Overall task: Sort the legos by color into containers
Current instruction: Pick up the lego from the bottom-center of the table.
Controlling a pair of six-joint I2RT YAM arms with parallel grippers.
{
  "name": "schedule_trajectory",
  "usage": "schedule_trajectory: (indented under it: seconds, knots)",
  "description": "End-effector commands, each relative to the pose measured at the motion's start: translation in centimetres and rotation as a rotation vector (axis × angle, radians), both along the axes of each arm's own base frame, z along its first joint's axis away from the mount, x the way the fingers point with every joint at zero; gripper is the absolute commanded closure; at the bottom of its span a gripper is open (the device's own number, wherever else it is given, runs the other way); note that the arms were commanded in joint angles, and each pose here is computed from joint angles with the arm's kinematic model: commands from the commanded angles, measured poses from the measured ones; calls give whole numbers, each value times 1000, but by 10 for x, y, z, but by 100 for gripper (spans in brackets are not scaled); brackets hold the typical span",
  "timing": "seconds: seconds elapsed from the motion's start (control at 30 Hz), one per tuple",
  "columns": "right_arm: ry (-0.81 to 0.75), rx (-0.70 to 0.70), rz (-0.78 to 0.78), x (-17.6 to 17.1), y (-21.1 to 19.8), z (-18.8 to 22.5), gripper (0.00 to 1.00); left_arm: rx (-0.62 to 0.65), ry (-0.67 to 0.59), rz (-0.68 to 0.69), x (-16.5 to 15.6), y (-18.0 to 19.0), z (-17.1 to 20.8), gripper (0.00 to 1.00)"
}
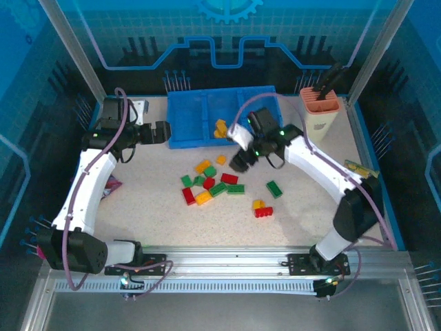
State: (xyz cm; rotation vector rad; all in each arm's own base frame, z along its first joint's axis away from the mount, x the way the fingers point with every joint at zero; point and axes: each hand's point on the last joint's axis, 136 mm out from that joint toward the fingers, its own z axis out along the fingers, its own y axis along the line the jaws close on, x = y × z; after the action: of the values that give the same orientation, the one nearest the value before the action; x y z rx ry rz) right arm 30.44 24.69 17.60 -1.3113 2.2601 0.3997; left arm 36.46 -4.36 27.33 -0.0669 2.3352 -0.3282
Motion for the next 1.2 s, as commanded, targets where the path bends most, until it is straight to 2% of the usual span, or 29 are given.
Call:
schedule_trajectory:
  seconds: [0.0, 0.13, 0.23, 0.4, 1.0, 1.17]
  knots:
    - [92, -27, 247, -75, -20, -24, 15, -32, -54, -19, -6, -3, 23, 1]
    - [-11, -102, 293, -97, -51, -31, 11, -41, -68, -27, -9, -5, 26, 1]
    - [11, -70, 297, -115, -61, -32, 8, -40, -64, -28, -9, -5, 24, 1]
    - [3, -136, 339, -138, -81, -63, 9, -52, -42, -41, -6, -8, 15, 1]
    - [-16, -250, 362, -118, -85, -120, 11, -35, 31, -55, 1, -8, -7, 1]
    - [19, -304, 410, -123, -84, -135, 19, -30, 27, -55, 1, -7, -7, 1]
